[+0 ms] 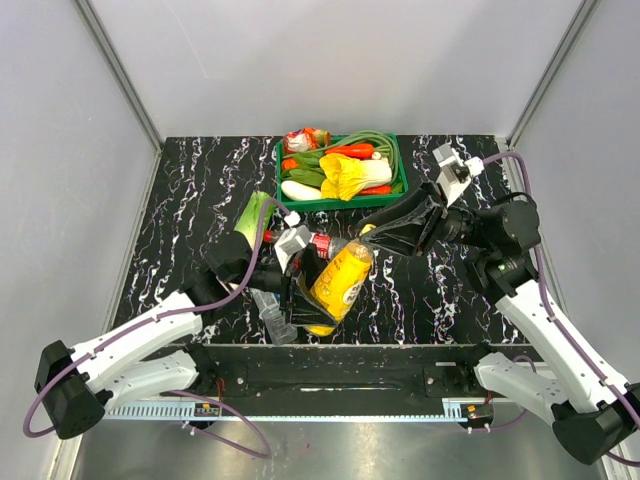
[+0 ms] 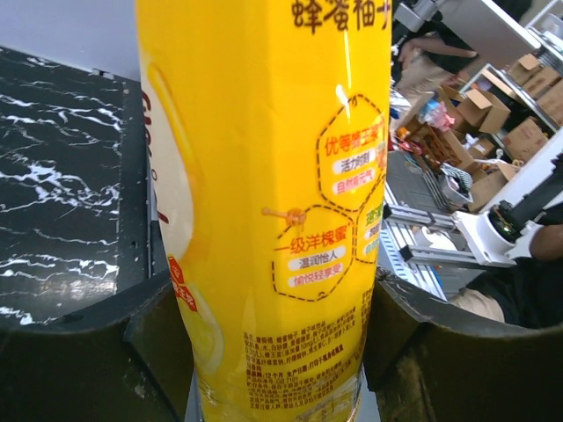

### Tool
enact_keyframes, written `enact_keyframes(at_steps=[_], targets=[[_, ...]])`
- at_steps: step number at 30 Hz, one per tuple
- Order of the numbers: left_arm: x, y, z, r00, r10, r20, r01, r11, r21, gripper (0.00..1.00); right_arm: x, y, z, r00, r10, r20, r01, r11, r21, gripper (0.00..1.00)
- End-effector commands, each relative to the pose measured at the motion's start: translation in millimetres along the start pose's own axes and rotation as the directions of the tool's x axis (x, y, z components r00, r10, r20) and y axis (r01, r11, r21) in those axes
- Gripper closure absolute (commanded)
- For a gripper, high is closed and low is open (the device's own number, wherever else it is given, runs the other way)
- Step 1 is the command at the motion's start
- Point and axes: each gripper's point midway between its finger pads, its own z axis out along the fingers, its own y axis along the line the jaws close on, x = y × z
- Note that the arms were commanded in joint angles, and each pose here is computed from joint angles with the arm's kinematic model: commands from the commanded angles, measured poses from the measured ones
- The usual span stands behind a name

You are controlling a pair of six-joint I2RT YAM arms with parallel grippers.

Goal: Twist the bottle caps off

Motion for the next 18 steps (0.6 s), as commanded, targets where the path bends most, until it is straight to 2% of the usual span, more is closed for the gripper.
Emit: enact_keyframes(at_steps=[1,7,9,12,14,15,18], targets=[[-31.5,-35.0,1.0,0.987,0.145,0.072,-0.154,0.977,0.146,1.0,6.7,11.6,-1.9,0.998,-0.061,-0.023,0.059,0.996,-0.065,1.0],[-28.5,-27.1,3.2,0.988,0.138,0.063,-0.145,0.982,0.12,1.0,3.4,4.6,-0.8,0.999,-0.046,-0.01,0.046,0.999,-0.02,1.0],[-27.2,-21.3,3.7,0.99,0.133,0.054,-0.138,0.986,0.096,1.0,0.2,-3.9,-0.8,1.0,-0.029,0.012,0.028,0.999,0.038,0.98],[-22.6,-10.3,4.7,0.992,0.12,0.026,-0.121,0.992,0.046,1.0,-11.5,-16.8,-5.5,0.996,-0.052,0.078,0.04,0.987,0.157,0.36],[-16.7,-2.1,4.8,0.995,0.101,0.004,-0.102,0.995,0.015,1.0,-21.9,-18.3,-10.7,0.988,-0.079,0.129,0.05,0.976,0.213,0.04],[-13.7,1.1,4.3,0.996,0.091,-0.006,-0.091,0.996,0.003,1.0,-27.7,-16.4,-13.5,0.984,-0.096,0.153,0.059,0.971,0.232,0.0],[-9.2,6.2,4.1,0.997,0.08,-0.013,-0.08,0.997,-0.015,1.0,-39.7,-17.7,-20.9,0.972,-0.128,0.194,0.066,0.952,0.3,0.0]])
